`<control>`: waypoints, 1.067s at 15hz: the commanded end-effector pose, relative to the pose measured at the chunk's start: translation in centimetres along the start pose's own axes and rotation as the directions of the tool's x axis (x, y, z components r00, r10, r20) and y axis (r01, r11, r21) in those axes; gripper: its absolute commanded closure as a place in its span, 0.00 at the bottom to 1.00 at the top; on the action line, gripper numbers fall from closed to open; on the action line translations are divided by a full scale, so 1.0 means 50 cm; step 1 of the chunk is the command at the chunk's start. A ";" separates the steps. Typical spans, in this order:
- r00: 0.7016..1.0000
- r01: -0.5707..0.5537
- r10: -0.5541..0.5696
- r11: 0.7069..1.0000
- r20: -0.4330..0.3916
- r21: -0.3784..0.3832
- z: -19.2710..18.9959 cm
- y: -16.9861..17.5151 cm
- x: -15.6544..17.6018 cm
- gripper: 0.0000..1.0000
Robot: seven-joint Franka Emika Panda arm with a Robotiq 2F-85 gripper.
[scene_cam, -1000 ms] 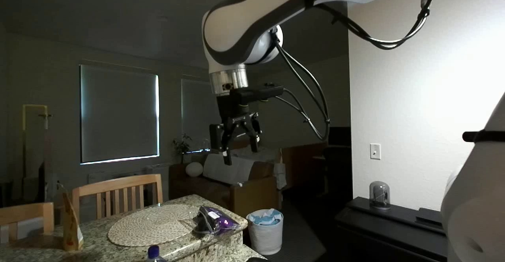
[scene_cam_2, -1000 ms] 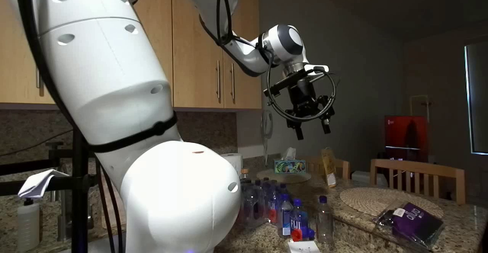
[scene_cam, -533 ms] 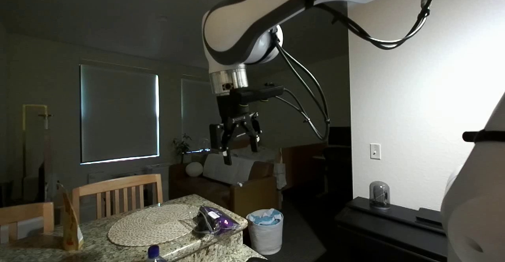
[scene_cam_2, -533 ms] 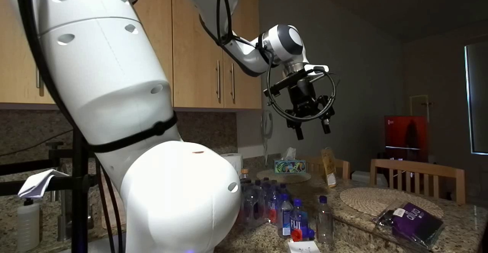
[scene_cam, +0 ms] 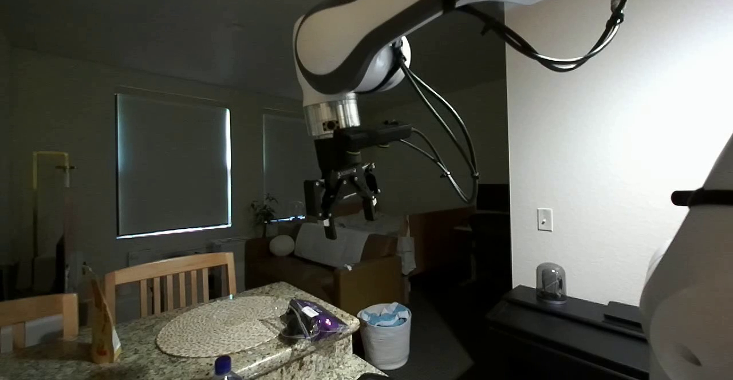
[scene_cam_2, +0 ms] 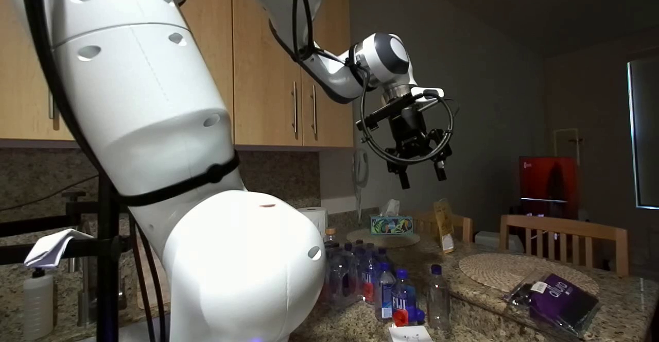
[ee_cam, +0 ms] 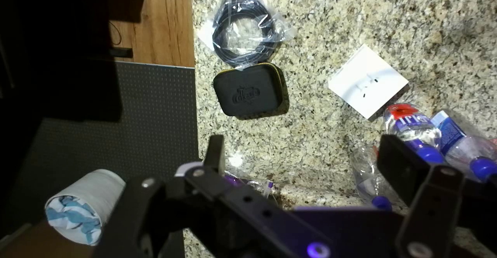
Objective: Place the clear plastic with the black object inside it on the top part of the counter
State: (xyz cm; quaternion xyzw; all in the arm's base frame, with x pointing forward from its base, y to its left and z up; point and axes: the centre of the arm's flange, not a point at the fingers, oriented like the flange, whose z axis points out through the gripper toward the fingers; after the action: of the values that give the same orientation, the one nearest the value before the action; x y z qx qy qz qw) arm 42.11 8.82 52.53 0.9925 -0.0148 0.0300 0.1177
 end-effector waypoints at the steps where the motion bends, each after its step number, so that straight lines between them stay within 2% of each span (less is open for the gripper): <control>1: 1.000 0.000 0.000 1.000 0.000 0.000 0.000 0.000 0.000 0.00; 2: 0.999 0.006 -0.006 1.000 0.039 0.006 0.023 -0.002 0.019 0.00; 4: 0.997 0.041 -0.043 0.999 0.059 0.034 0.067 -0.009 0.023 0.00; 8: 0.977 0.061 -0.080 0.993 0.199 0.098 0.181 -0.020 0.031 0.00; 14: 0.933 -0.084 0.060 0.995 0.354 0.054 0.370 0.012 0.004 0.00; 15: 0.930 -0.094 0.069 0.994 0.362 0.053 0.379 0.024 -0.001 0.00; 16: 0.935 -0.049 0.026 0.997 0.355 0.054 0.348 0.010 0.006 0.00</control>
State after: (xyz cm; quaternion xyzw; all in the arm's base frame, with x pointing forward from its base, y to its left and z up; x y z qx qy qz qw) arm 43.33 4.21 35.70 0.9843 -0.0544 -0.1470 0.0815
